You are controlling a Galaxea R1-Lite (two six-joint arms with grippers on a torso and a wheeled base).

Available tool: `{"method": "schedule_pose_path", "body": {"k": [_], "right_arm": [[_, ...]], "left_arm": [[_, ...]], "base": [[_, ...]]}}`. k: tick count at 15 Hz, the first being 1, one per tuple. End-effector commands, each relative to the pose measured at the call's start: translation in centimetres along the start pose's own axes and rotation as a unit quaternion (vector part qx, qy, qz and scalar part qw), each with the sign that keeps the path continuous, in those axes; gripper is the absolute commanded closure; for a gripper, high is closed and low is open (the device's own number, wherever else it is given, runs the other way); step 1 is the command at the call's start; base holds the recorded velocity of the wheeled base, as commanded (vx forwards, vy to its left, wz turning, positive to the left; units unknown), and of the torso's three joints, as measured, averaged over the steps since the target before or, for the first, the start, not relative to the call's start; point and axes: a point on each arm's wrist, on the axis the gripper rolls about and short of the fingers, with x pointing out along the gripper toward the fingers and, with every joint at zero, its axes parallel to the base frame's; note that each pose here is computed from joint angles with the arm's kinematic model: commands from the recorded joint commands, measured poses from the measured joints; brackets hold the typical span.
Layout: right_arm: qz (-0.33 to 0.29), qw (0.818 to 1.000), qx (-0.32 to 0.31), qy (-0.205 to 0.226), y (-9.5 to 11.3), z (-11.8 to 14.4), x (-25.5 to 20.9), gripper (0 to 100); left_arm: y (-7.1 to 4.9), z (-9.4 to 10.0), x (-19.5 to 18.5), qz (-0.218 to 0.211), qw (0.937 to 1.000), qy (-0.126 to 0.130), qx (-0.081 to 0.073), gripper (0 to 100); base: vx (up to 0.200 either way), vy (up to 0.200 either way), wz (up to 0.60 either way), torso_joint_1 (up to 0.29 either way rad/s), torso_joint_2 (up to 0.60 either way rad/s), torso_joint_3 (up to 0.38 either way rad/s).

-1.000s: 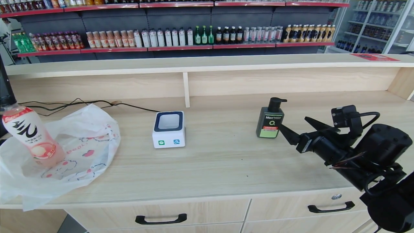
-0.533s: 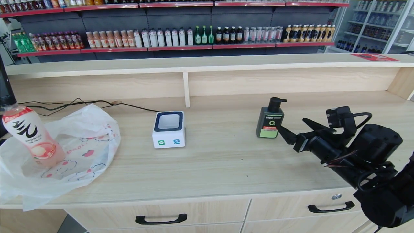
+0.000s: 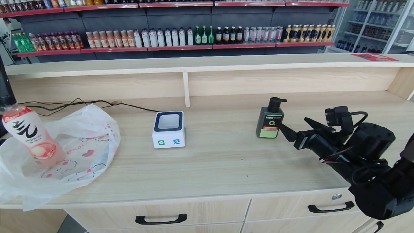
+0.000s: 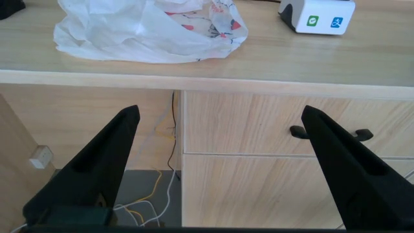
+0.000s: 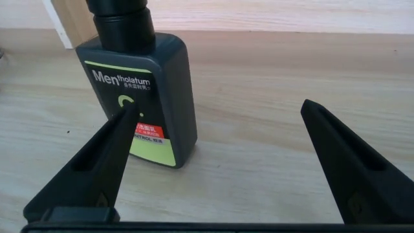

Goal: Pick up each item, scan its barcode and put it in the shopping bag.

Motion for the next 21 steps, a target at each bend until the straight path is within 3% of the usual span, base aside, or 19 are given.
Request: {"method": "schedule_pose_path", "body": {"k": [1,21], "right_arm": [[-0.010,1.000,-0.001,-0.002,-0.7,-0.2,0.4,0],[-0.024,1.000,-0.002,-0.016,-2.2,-1.7,3.7,0]], "left_arm": [[0.0,0.0,0.0,0.000,1.0000,0.000,0.000,0],[0.0,0.0,0.0,0.000,1.0000,0.000,0.000,0]], "base": [[0.000,0.000,0.00,0.000,0.00,0.000],[0.000,0.000,0.00,0.000,0.00,0.000]]}}
